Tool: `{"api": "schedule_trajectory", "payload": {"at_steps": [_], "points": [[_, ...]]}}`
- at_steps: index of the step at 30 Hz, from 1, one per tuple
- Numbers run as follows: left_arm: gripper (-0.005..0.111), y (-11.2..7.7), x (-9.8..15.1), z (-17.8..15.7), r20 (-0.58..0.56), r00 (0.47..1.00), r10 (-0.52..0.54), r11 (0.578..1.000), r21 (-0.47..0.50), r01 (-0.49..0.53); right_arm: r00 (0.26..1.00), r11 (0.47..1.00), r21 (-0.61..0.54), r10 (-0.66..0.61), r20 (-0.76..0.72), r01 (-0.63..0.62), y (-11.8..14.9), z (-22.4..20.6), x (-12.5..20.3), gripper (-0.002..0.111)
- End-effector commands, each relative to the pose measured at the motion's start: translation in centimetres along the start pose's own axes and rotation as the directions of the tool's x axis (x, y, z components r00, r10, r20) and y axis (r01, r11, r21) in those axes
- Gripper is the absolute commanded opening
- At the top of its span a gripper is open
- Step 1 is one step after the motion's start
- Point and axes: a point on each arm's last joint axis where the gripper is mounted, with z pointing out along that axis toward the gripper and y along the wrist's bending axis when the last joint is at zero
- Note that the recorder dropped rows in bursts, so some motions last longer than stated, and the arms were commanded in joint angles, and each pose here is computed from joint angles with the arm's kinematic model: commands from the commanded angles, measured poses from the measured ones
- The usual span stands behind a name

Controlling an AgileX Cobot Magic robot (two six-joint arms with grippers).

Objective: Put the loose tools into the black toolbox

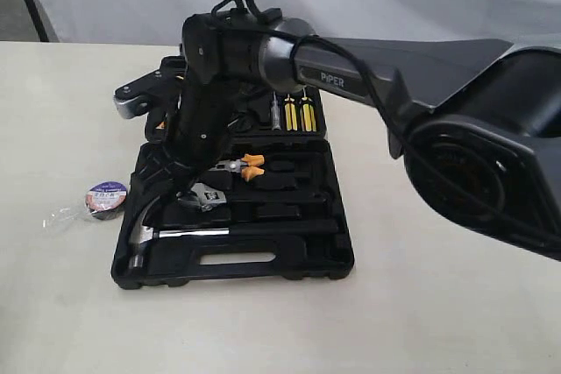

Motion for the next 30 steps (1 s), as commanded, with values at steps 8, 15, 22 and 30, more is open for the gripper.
{"api": "schedule_trajectory", "payload": {"at_steps": [8, 15, 22, 30], "points": [[0.001, 0.0, 0.2, -0.1, 0.007, 1.0, -0.022, 1.0, 0.014, 0.022, 0.999, 0.989, 0.145, -0.004, -0.051, 0.011, -2.0, -5.9, 0.7, 0.0], [0.001, 0.0, 0.2, -0.1, 0.007, 1.0, -0.022, 1.0, 0.014, 0.022, 0.982, 0.989, 0.086, 0.135, -0.135, -0.125, -5.6, -5.9, 2.6, 0.0], [0.001, 0.0, 0.2, -0.1, 0.007, 1.0, -0.022, 1.0, 0.014, 0.022, 0.982, 0.993, -0.016, 0.113, -0.148, -0.117, -3.2, -4.0, 2.1, 0.0], [0.001, 0.0, 0.2, -0.1, 0.007, 1.0, -0.022, 1.0, 0.014, 0.022, 0.984, 0.99, -0.06, 0.118, -0.13, -0.127, -0.7, -1.1, 1.4, 0.0]]}}
